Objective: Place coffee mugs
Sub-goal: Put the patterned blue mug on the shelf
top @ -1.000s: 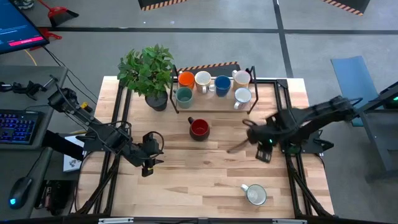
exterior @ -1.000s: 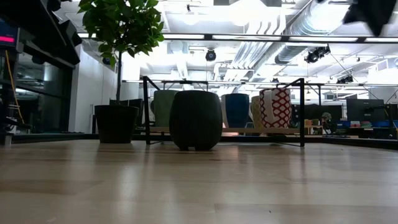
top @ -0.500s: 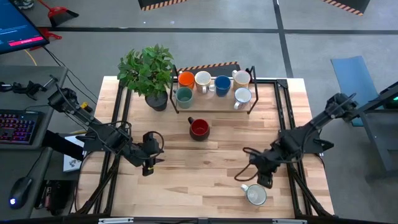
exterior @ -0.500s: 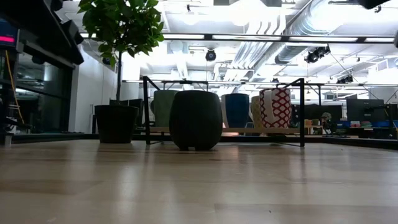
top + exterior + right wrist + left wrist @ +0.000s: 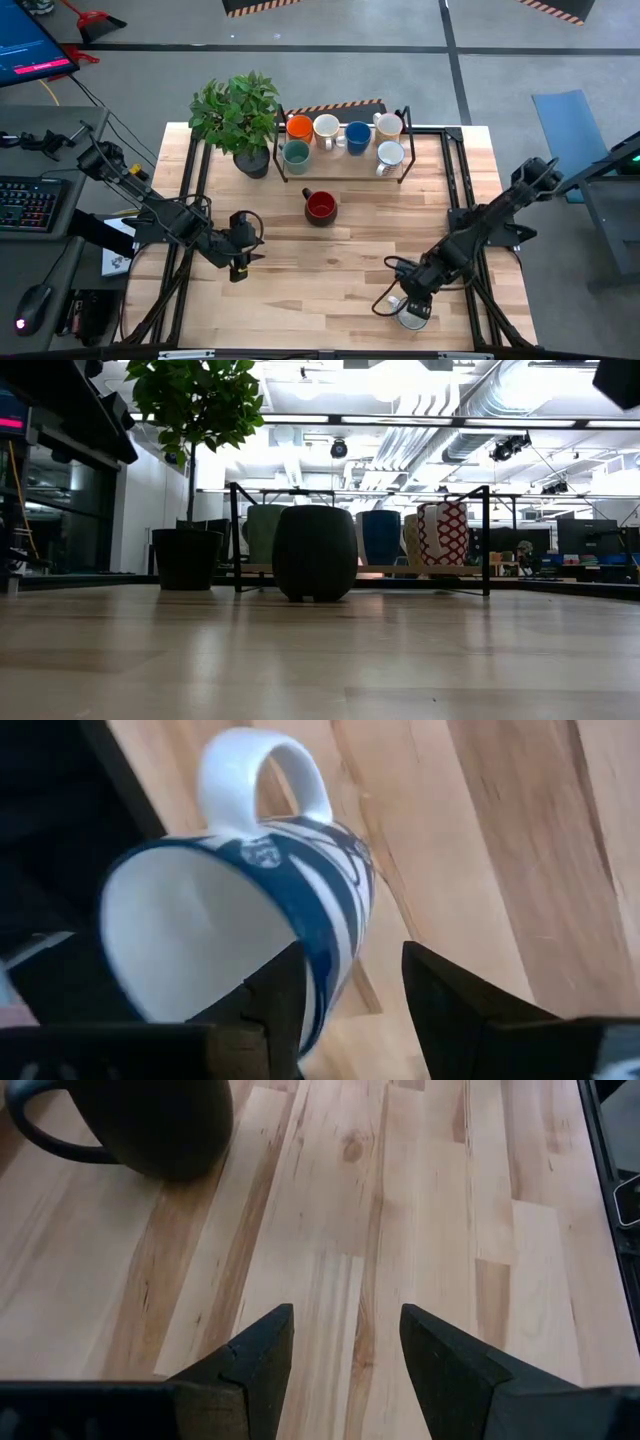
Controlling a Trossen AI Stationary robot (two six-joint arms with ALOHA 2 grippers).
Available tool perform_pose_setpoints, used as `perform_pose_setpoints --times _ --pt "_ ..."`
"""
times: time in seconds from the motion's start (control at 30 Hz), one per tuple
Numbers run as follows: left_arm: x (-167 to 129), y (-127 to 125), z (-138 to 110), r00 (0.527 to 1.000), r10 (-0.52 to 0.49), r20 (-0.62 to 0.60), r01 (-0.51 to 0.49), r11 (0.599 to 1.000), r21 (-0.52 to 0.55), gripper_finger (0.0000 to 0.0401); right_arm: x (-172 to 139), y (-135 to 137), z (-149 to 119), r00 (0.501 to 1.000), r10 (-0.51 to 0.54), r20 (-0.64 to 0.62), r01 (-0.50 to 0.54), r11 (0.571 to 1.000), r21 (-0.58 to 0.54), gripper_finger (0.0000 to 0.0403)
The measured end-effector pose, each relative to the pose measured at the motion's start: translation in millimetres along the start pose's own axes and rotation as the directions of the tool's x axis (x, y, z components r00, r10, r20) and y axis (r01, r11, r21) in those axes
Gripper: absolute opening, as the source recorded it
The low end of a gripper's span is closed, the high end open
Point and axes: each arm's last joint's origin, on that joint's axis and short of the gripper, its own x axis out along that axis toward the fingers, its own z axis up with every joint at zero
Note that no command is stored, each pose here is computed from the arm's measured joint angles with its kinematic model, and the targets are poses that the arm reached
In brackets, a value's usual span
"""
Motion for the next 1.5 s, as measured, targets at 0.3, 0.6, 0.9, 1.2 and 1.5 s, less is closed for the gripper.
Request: perform_pose_setpoints --times 0.3,0.6,0.9,1.2,1.5 --pt "0.0 0.0 0.0 1.0 0.0 0.0 0.0 1.0 0.0 0.0172 35.0 7.0 11.4 1.0 -0.011 -0.022 0.011 1.0 0.003 0.0146" --pt "0.0 0.0 0.0 1.0 -0.001 0.0 0.001 1.0 0.0 0.0172 53.7 4.9 14.5 0.996 -0.052 -0.07 0.058 0.995 0.079 0.0068" --pt "0.0 0.0 0.0 1.0 -0.001 0.0 0.001 1.0 0.003 0.0172 50.8 2.5 22.5 0.998 -0.06 -0.017 0.061 0.992 0.114 0.0009" --pt "0.0 0.0 0.0 1.0 0.0 0.0 0.0 1.0 0.019 0.0172 42.5 -8.6 48.6 0.996 -0.06 0.07 0.058 0.998 0.029 0.0007" --pt "-0.1 -0.1 0.2 1.0 -0.002 0.001 0.002 1.0 0.025 0.0172 -0.3 -29.0 80.7 0.934 -0.278 0.223 0.3 0.951 -0.071 0.0005"
